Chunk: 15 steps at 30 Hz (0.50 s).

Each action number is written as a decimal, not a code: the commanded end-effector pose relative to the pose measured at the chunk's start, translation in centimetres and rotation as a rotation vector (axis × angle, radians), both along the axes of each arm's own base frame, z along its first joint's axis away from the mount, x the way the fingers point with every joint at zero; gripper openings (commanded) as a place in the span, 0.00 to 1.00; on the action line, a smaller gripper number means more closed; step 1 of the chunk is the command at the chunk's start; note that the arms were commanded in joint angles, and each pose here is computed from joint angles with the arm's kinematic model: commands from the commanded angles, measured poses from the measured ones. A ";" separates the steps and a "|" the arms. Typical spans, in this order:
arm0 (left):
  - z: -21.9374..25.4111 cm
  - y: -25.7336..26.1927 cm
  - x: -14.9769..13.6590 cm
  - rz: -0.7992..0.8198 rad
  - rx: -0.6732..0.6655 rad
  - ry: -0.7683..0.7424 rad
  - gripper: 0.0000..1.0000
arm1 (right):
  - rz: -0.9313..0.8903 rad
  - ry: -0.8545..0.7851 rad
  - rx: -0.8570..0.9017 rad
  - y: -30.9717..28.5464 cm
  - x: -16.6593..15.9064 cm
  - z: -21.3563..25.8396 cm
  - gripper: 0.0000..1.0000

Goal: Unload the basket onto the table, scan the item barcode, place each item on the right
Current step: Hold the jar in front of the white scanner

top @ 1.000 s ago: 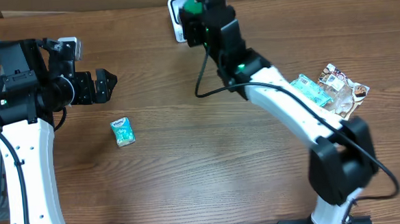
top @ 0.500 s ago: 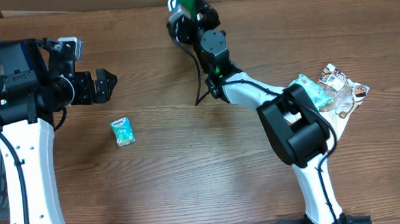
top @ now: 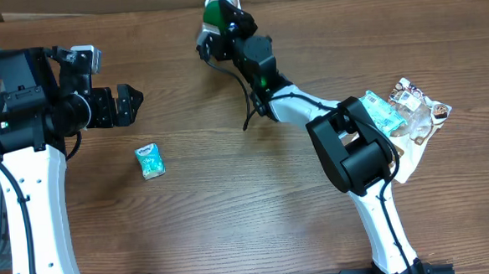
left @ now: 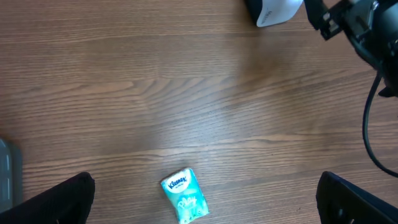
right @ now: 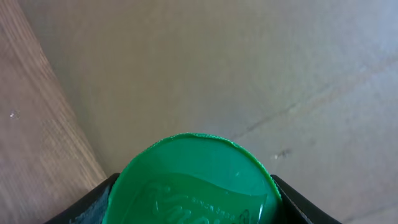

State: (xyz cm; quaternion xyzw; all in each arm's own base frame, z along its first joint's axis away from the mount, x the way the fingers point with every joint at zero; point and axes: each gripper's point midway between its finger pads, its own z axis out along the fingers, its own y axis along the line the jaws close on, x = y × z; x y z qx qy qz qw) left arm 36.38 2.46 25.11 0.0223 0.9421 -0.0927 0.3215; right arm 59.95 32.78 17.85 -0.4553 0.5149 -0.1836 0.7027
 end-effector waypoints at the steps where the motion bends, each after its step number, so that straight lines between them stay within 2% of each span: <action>1: 1.1 -0.4 0.3 -0.025 0.007 -0.034 0.99 | 0.011 -0.042 -0.041 0.3 0.7 0.4 0.13; 15: 1.1 -0.4 0.3 -0.025 0.007 -0.034 1.00 | 0.007 -0.055 -0.046 0.0 0.9 0.5 0.18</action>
